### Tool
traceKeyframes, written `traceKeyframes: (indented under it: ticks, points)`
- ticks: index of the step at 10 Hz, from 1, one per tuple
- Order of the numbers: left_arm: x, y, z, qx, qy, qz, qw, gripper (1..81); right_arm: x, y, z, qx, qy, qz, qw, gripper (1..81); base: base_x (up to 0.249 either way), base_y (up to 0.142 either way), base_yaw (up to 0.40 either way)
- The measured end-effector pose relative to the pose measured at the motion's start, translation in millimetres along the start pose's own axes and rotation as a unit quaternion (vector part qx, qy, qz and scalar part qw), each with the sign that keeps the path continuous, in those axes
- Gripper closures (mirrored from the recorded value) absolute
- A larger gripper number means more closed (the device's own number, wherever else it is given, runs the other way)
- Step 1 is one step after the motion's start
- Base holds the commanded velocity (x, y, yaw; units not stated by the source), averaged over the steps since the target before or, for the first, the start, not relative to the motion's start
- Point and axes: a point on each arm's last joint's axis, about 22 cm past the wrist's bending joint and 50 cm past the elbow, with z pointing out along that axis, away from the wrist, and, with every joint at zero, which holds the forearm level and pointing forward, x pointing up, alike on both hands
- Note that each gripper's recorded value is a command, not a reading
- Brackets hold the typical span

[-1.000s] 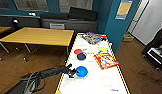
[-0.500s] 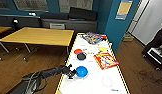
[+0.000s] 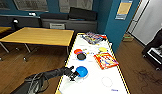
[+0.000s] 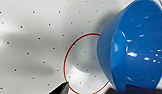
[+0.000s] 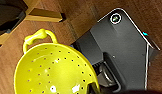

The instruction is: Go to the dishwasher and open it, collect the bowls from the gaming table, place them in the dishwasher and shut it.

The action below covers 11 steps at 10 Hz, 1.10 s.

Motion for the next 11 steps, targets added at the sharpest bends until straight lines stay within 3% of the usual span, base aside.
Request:
traceKeyframes:
  ticks: [2,4,5,6,7,8,9,11]
  points:
    - [-10.4,-7.0,8.0,0.003,-0.008,-0.009,0.9999,1.0,1.2,-1.7,1.1,0.001,0.001,-0.001,1.0000,81.1,0.000,0.000,0.000]
    - [-15.7,-12.1,11.8,0.006,-0.012,-0.061,0.9981,1.0,-0.5,-3.6,3.8,0.003,-0.002,-0.001,1.0000,81.1,0.000,0.000,0.000]
    - [-14.9,-11.0,11.6,0.007,-0.010,-0.065,0.9978,1.0,0.0,-2.2,3.6,0.001,-0.001,-0.001,1.0000,81.1,0.000,0.000,0.000]
    - [-16.7,-10.3,13.5,0.008,-0.009,-0.058,0.9982,1.0,0.3,-1.1,3.5,0.000,-0.001,-0.001,1.0000,81.1,0.000,0.000,0.000]
    - [-20.0,-10.5,16.1,0.009,-0.009,-0.053,0.9985,81.1,0.4,-0.6,4.3,-0.001,-0.001,-0.001,1.0000,81.1,0.000,0.000,0.000]
    - [-23.9,-7.3,18.4,0.000,-0.009,-0.047,0.9988,81.1,0.4,0.4,5.9,-0.002,-0.001,-0.001,1.0000,81.1,0.000,0.000,0.000]
    - [-35.1,-8.8,20.4,0.013,-0.018,-0.028,0.9993,81.1,0.4,0.2,7.2,-0.002,-0.001,-0.001,1.0000,81.1,0.000,0.000,0.000]
    - [-58.8,-9.6,26.0,0.021,-0.033,0.010,0.9992,81.1,2.0,4.6,7.7,-0.007,0.001,0.000,1.0000,81.1,0.000,0.000,0.000]
